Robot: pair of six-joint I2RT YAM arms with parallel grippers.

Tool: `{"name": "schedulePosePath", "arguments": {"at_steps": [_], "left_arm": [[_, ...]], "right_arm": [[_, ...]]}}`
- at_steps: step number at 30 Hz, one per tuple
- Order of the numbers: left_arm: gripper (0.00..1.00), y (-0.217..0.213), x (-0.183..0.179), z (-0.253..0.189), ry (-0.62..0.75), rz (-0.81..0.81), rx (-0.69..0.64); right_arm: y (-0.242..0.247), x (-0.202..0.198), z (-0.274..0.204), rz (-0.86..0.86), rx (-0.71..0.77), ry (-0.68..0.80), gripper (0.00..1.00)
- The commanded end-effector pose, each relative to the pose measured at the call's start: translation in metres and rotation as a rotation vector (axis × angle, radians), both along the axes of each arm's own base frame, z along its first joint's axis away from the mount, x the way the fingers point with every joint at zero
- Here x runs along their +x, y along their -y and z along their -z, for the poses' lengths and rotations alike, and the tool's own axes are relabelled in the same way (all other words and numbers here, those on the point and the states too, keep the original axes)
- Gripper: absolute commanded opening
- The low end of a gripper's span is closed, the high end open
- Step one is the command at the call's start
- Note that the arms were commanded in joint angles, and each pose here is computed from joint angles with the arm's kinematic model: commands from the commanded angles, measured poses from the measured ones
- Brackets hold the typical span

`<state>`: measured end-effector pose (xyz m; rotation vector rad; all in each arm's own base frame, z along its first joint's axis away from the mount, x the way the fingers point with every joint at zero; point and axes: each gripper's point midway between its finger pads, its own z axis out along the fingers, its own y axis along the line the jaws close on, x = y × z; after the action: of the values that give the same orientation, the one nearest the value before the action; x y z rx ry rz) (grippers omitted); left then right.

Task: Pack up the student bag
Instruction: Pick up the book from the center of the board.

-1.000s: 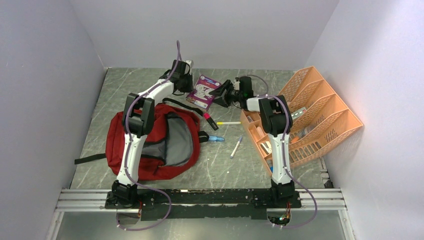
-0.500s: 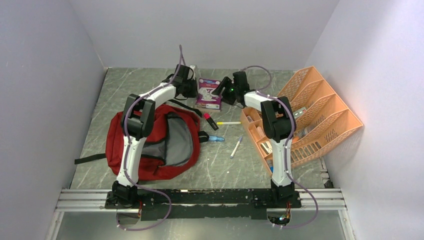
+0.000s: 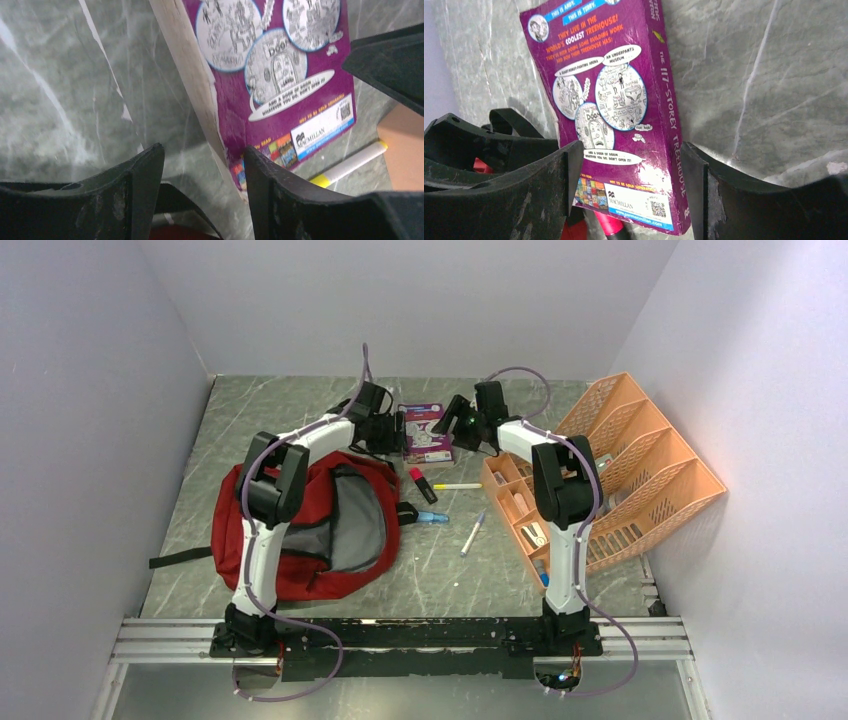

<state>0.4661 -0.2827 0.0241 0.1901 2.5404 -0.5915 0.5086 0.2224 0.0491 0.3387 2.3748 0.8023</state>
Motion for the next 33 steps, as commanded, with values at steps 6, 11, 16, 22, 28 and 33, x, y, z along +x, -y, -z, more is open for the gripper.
{"name": "schedulePosePath", "arguments": {"at_steps": [6, 11, 16, 22, 28, 33], "left_arm": [[0.65, 0.002, -0.084, 0.051, -0.263, 0.022, -0.010], [0.60, 0.008, -0.086, 0.062, -0.294, 0.011, -0.041], [0.42, 0.014, -0.082, 0.072, -0.311, -0.007, -0.072], [0.14, -0.001, -0.092, 0.084, -0.347, -0.064, -0.080], [0.05, -0.028, -0.104, 0.097, -0.390, -0.147, -0.151], [0.05, -0.033, -0.104, 0.102, -0.389, -0.157, -0.134]], "right_arm": [[-0.002, -0.018, -0.004, -0.072, 0.002, -0.017, 0.74], [-0.002, -0.020, -0.001, -0.074, 0.006, -0.023, 0.74], [-0.001, -0.024, 0.001, -0.080, -0.001, -0.033, 0.74], [0.008, -0.037, 0.008, -0.080, -0.045, -0.057, 0.74], [0.014, -0.051, 0.013, -0.083, -0.073, -0.086, 0.76], [0.022, -0.061, 0.019, -0.079, -0.111, -0.118, 0.78]]}}
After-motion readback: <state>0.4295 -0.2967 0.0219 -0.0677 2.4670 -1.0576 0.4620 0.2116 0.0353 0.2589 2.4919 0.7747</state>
